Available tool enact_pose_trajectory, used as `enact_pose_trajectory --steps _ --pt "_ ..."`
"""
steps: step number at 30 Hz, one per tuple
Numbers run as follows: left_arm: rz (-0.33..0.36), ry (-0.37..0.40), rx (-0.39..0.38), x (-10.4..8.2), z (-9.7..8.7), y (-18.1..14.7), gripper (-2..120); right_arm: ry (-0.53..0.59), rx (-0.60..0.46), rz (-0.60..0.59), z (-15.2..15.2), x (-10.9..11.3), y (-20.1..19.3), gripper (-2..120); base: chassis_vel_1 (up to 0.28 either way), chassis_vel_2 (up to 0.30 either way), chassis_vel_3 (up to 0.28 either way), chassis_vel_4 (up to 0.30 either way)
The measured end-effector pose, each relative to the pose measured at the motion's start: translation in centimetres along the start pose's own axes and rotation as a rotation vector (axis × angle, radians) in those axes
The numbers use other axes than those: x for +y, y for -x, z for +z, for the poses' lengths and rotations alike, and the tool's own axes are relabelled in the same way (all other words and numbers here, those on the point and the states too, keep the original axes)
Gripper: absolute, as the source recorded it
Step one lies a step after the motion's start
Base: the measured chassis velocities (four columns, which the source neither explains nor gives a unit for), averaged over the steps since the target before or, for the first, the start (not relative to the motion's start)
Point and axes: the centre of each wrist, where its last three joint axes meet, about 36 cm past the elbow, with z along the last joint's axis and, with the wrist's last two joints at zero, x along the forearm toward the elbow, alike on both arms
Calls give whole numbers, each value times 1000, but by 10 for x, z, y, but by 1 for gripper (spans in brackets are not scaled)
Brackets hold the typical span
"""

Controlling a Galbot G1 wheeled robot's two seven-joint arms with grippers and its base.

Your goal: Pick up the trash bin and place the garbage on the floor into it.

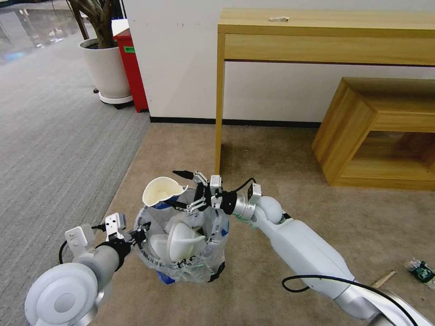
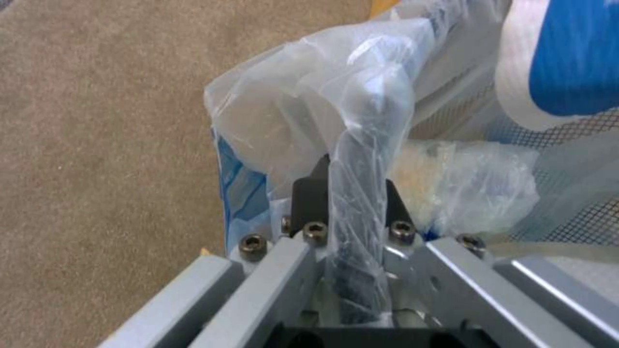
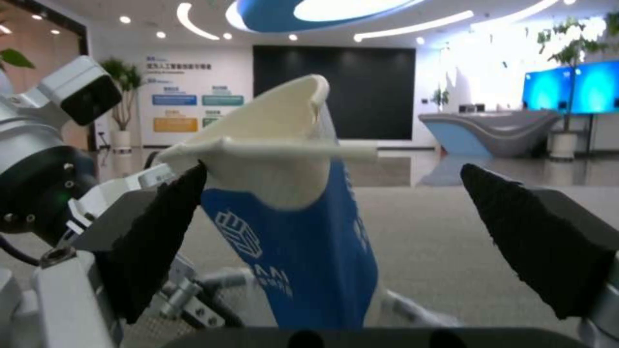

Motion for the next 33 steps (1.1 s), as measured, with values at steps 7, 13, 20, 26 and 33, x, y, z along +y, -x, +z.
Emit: enact_pose_trajectory --steps 7,13,20,26,33 --pt "-2 0 -3 1 -1 -1 1 43 72 43 -16 2 -12 100 0 0 0 0" --pt "-2 0 -6 1 -1 -2 1 44 132 58 -28 3 -23 100 0 0 0 0" --pt "4 -1 -4 -1 0 -1 1 5 158 54 -37 5 -34 100 0 0 0 0" --pt "0 3 -11 0 -1 -2 1 -7 169 50 -41 6 -39 100 0 0 0 0" --pt "-5 4 -19 1 -4 -4 1 -32 160 49 -54 5 -39 100 0 0 0 0"
